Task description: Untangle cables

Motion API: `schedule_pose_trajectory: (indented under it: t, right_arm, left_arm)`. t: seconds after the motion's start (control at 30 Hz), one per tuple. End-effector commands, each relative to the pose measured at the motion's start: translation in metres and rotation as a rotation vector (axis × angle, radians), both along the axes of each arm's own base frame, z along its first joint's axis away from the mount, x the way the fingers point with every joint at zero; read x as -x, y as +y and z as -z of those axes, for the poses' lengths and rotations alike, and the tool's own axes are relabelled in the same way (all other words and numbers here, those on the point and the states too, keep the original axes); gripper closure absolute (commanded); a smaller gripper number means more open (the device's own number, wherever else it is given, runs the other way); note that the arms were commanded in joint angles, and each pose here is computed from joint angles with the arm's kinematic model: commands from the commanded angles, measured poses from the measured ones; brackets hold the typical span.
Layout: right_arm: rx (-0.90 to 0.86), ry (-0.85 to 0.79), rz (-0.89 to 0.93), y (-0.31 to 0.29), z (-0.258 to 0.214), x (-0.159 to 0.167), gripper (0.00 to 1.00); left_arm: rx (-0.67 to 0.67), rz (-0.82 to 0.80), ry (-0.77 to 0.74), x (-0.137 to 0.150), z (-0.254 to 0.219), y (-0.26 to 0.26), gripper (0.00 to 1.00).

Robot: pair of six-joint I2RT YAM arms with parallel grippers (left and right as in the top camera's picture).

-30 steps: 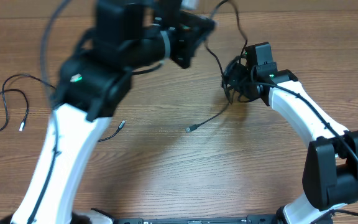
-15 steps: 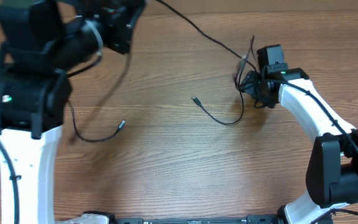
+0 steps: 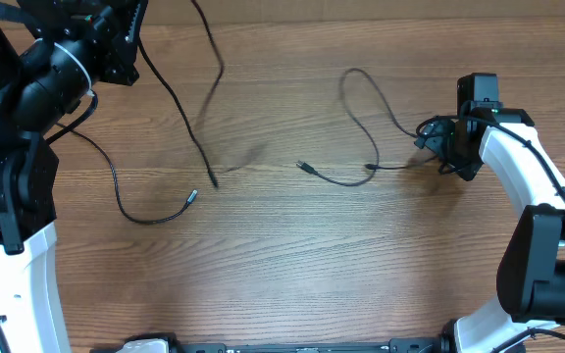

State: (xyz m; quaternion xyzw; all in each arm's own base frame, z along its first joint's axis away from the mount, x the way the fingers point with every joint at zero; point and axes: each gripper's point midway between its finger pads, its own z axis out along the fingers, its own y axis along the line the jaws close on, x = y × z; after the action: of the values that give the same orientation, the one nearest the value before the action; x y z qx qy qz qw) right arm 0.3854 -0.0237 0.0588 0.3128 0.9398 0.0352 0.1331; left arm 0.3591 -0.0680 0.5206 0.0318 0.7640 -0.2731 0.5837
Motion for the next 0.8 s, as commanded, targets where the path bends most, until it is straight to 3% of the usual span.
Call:
schedule_pose_trajectory:
  t: [0.0, 0.13, 0.27, 0.4, 0.47, 0.77]
  right_arm:
    - [-0.013, -0.01, -0.03, 0.001, -0.003, -0.004, 0.16]
    - [-0.02, 0.001, -0.068, 0.004, -0.002, -0.001, 0.14]
    - [-0.136, 0.001, -0.215, 0.03, -0.004, 0.003, 0.12]
    - [-0.249, 0.001, -0.246, 0.05, -0.007, 0.007, 0.05]
    - [-0.291, -0.003, -0.258, 0.058, -0.009, 0.008, 0.0]
    - [-0.308, -0.006, -0.252, 0.06, -0.01, 0.008, 0.0]
  left_arm:
    - [0.012, -0.013, -0.023, 0.005, -0.011, 0.002, 0.96]
    - [0.008, -0.021, 0.009, 0.004, -0.003, 0.004, 0.96]
    - [-0.007, -0.095, 0.084, -0.001, 0.016, 0.015, 0.96]
    - [-0.023, -0.143, 0.18, -0.009, 0.042, 0.024, 0.96]
    - [-0.039, -0.159, 0.229, -0.018, 0.058, 0.028, 0.96]
    - [-0.14, -0.347, 0.443, -0.083, 0.143, 0.069, 0.96]
